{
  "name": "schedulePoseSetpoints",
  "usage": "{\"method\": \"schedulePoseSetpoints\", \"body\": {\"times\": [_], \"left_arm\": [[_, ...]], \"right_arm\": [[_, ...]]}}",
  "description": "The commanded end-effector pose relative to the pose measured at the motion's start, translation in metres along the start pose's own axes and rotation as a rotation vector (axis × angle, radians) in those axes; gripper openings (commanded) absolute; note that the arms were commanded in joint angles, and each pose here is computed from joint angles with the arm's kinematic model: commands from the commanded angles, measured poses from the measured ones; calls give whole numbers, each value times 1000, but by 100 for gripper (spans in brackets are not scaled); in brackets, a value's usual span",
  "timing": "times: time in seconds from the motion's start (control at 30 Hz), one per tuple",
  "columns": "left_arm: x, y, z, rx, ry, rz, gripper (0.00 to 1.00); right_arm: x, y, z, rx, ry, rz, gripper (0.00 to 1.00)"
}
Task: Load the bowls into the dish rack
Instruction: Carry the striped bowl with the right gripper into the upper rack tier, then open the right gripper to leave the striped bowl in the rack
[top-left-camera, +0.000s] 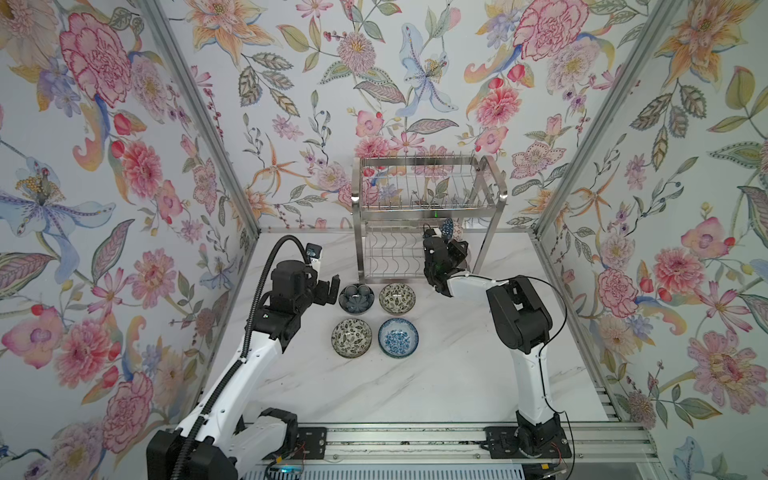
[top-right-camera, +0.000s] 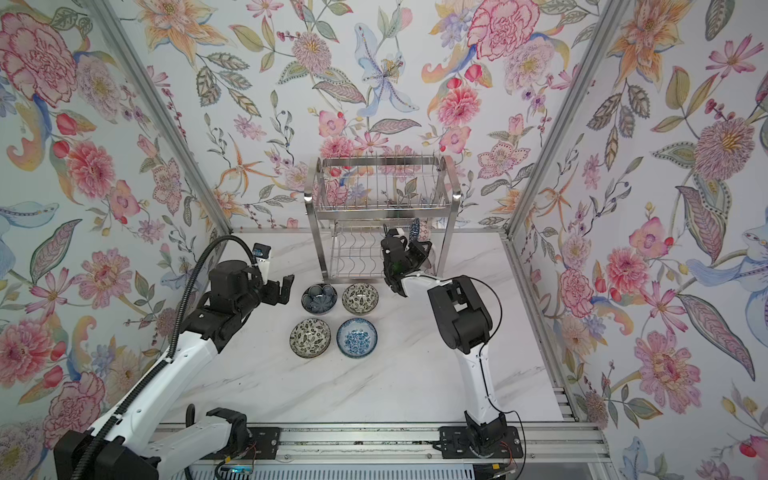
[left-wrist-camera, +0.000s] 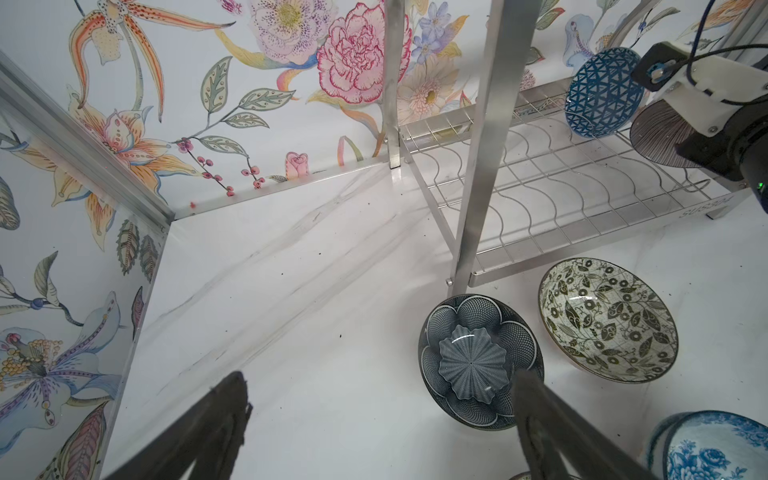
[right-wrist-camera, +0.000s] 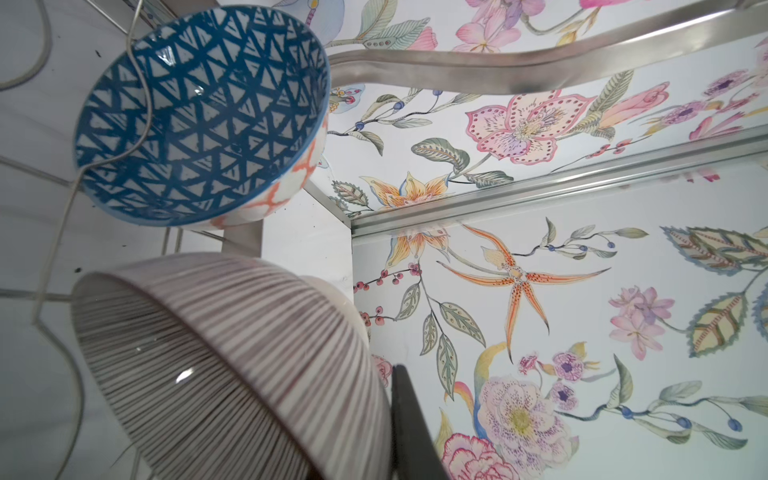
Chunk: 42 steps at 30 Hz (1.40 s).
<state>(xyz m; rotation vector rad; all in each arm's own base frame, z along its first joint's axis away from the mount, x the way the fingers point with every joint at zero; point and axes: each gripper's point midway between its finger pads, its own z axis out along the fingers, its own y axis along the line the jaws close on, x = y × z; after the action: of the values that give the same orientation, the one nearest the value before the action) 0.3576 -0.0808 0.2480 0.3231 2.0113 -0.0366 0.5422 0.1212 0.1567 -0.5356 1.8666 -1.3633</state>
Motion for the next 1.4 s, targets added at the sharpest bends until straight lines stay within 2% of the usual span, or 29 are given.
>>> {"method": "schedulePoseSetpoints", "body": {"times": [0.0, 0.1, 0.3, 0.57, 0.9, 0.97, 1.2, 1.37], "left_arm": [[1, 3, -2, -1, -10, -11, 99], [1, 2, -2, 2, -9, -10, 99], [2, 3, -1, 0, -7, -13, 99], [3, 3, -1, 4, -3, -12, 99], [4, 2, 0, 10, 10, -13, 99], [6, 2, 1, 8, 22, -12, 99], [6, 13, -3, -55, 63, -31, 99], [13, 12, -9, -63, 102, -64, 99]], "right_arm": [[-6, -3, 3, -8, 9, 85, 0], [-6, 4, 5, -23, 14, 81, 1], [-2, 14, 6, -79, 29, 100, 14], [1, 12, 5, -124, 32, 135, 37], [-6, -9, -18, -168, -11, 201, 92], [-13, -9, -31, -202, -49, 213, 100], [-29, 5, -89, -425, -168, 274, 99], [-22, 0, -125, -605, -207, 378, 99]]}}
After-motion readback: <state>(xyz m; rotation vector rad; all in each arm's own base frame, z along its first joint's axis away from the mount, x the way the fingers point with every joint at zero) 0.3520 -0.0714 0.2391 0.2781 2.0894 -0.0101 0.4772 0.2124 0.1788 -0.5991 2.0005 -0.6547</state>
